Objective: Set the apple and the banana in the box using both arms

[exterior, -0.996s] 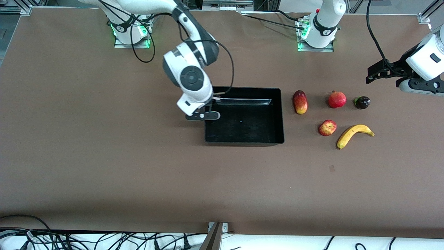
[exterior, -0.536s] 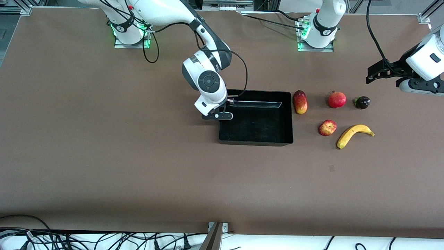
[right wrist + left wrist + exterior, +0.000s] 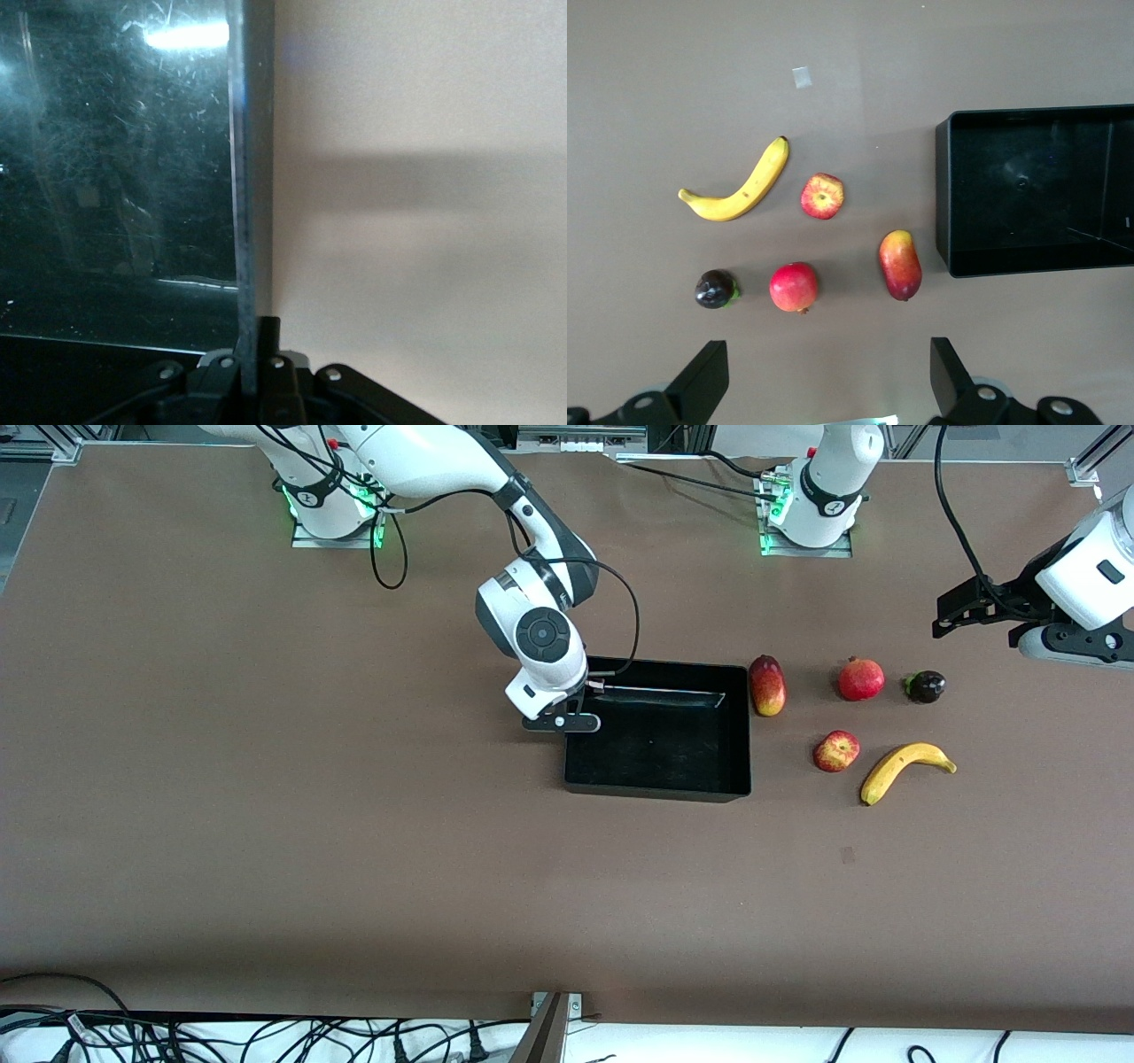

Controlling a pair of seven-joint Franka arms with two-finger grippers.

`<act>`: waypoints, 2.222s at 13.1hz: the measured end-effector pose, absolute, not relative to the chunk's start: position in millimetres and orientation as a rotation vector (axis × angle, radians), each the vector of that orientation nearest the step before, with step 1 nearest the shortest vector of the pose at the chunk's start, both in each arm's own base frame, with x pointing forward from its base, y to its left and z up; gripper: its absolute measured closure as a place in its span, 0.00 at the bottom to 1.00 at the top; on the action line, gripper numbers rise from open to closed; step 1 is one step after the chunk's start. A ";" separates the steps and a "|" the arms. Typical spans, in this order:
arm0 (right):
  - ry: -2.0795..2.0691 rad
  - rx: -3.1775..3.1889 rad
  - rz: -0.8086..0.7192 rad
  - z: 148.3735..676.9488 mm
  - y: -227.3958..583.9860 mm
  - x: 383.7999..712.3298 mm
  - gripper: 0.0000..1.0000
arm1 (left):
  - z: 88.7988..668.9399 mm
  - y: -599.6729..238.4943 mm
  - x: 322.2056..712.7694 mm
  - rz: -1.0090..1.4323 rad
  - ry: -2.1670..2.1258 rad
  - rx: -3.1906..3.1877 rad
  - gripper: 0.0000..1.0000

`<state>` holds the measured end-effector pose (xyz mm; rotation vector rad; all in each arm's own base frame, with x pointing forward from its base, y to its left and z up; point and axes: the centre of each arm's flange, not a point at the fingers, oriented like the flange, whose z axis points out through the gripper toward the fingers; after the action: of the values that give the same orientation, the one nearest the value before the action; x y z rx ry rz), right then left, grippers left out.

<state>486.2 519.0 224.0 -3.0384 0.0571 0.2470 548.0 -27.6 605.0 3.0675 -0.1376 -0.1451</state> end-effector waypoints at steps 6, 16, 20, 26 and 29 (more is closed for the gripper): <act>0.054 -3.017 0.211 242.4 525.0 490.8 0.60 | 575.7 -30.9 561.2 -0.226 -0.143 3.062 0.00; 0.488 -3.061 0.154 476.1 288.6 599.0 0.00 | 487.2 -30.8 599.0 -0.449 -0.148 3.096 0.00; 0.450 -3.078 0.248 521.5 198.0 599.7 0.00 | 488.9 -30.8 600.4 -0.431 -0.113 3.103 0.00; 0.202 -3.134 0.190 573.8 120.5 594.5 0.00 | 415.3 -24.8 598.8 -0.336 -0.094 3.115 0.00; 0.181 -3.161 0.195 569.6 117.3 596.8 0.00 | 354.6 -22.5 587.9 -0.313 -0.092 3.117 0.00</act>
<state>596.8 117.3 569.6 -3.1608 0.1807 0.1948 587.9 -22.5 354.6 3.1170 -0.0919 -0.3127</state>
